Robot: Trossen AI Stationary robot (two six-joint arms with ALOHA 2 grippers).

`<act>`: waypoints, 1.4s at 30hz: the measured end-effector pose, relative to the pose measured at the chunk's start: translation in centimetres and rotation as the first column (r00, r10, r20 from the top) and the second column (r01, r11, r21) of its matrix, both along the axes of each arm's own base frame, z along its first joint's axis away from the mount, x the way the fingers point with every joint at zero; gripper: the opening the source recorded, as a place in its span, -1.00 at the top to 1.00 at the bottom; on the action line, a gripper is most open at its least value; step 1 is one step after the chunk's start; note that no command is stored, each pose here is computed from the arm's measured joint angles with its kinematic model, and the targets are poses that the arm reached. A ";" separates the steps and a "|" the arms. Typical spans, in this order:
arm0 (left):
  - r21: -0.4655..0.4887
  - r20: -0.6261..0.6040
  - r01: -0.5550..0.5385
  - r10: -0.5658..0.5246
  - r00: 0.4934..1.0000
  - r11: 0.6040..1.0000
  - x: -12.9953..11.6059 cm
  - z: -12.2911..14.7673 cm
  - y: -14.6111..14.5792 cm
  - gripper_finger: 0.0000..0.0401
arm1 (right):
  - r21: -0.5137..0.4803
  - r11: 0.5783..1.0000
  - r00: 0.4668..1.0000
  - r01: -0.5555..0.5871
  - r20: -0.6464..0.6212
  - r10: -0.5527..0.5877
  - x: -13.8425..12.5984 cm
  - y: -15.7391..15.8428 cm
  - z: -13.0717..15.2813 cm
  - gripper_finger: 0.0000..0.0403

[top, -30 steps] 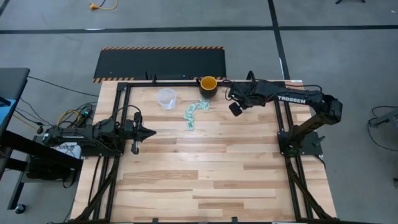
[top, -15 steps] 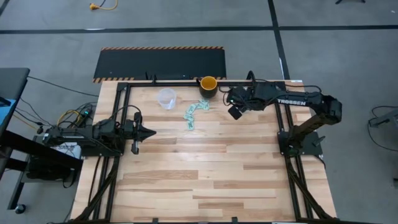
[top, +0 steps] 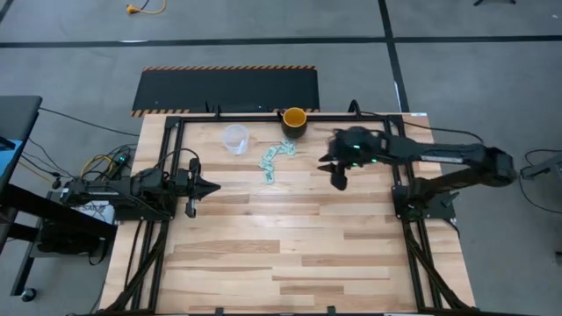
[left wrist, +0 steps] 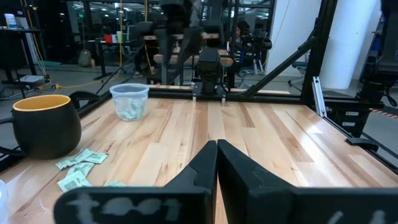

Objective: Pick and place Stevia / Truvia into bins
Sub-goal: Put the stevia packet into the left transparent container

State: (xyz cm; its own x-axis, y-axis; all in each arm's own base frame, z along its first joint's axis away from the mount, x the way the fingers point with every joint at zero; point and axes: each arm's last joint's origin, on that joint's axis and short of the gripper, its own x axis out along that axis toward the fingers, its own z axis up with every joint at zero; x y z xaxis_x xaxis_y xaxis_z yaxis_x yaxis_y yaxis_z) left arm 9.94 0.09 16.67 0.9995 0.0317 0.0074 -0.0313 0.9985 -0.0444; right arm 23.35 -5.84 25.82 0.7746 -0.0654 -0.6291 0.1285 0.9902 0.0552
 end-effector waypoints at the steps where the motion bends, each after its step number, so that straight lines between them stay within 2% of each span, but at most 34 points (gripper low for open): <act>1: -0.001 0.000 0.000 0.000 1.000 1.000 0.0 0.0 0.0 1.00 | -0.003 1.000 0.998 -0.021 0.057 0.021 -0.8 0.3 -0.1 0.40; 5: -0.001 0.000 0.000 0.000 1.000 1.000 0.0 0.0 0.0 1.00 | -0.037 0.998 0.979 -0.049 0.199 0.055 -3.9 1.5 -1.6 0.40; 9: -0.001 0.000 0.000 0.000 1.000 1.000 0.0 0.0 0.0 1.00 | -0.022 0.999 0.954 -0.027 0.298 0.032 -6.7 2.3 -3.6 0.40; 14: -0.001 0.000 0.000 0.000 1.000 1.000 0.0 0.0 0.0 1.00 | -0.003 0.999 0.913 -0.034 0.407 0.033 -8.9 2.9 -5.6 0.40; 20: -0.002 -0.001 0.000 0.000 1.000 1.000 0.0 0.0 0.0 1.00 | 0.036 0.999 0.912 -0.030 0.411 0.013 -10.6 3.3 -8.1 0.40; 27: -0.002 0.000 0.000 0.000 1.000 1.000 0.0 0.0 0.0 1.00 | 0.023 0.999 0.892 -0.029 0.452 0.015 -12.0 3.6 -11.0 0.40; 35: -0.001 0.000 0.000 0.000 1.000 1.000 0.0 0.0 0.0 1.00 | -0.026 0.999 0.874 -0.044 0.483 0.051 -12.5 3.8 -10.7 0.40; 42: -0.002 0.000 0.000 0.000 1.000 1.000 0.0 0.0 0.0 1.00 | -0.044 0.998 0.885 -0.050 0.461 0.064 -12.4 3.8 -10.9 0.40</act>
